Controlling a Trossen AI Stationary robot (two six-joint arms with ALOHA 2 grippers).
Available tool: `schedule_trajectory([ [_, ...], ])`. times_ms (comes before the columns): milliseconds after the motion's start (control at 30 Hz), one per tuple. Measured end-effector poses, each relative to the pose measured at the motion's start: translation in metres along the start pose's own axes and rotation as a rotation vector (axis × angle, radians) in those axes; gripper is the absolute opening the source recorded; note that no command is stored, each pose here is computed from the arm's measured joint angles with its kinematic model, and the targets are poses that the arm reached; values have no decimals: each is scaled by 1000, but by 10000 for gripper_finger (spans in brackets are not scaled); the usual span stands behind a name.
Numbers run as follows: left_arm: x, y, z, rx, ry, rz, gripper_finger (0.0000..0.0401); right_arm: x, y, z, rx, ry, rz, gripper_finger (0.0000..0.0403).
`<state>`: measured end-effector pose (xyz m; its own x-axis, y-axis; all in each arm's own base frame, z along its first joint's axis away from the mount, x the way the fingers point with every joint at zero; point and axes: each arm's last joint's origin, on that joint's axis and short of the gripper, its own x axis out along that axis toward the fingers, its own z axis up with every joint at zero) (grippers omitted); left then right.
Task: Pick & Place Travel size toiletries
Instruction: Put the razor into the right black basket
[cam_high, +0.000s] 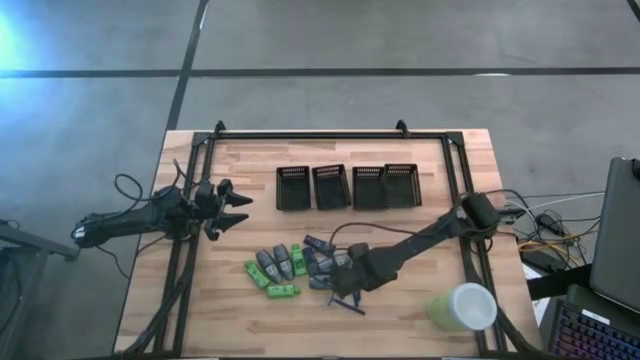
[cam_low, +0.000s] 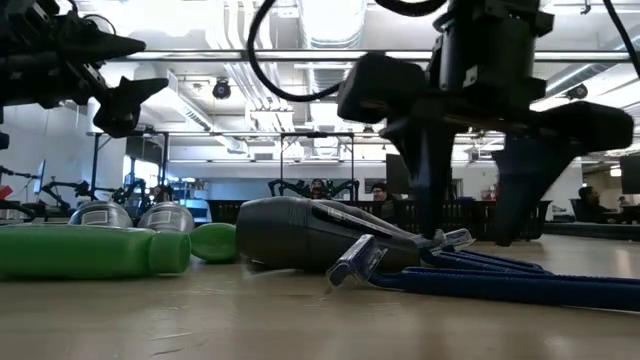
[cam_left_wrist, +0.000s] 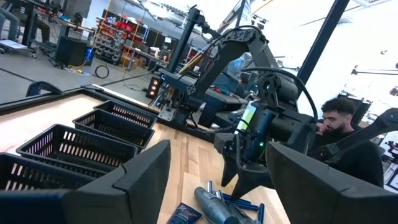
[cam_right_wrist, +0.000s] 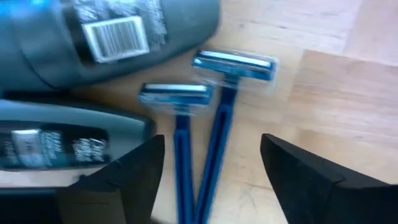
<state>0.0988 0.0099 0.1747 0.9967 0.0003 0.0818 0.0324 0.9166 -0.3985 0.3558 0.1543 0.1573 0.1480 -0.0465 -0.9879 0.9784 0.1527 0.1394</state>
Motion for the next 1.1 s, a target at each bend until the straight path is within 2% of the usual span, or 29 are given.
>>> schedule_trajectory([
  [233, 0, 0, 0, 0, -1, -1, 268, 2, -1, 0, 65, -9, -7, 226],
  [567, 0, 0, 0, 0, -2, -1, 268, 3, -3, 1, 128, -15, -13, 238],
  [933, 0, 0, 0, 0, -2, -1, 268, 3, -8, 3, 128, -31, -59, 215],
  [1100, 0, 0, 0, 0, -1, -1, 268, 7, -6, 2, 127, -20, -42, 209],
])
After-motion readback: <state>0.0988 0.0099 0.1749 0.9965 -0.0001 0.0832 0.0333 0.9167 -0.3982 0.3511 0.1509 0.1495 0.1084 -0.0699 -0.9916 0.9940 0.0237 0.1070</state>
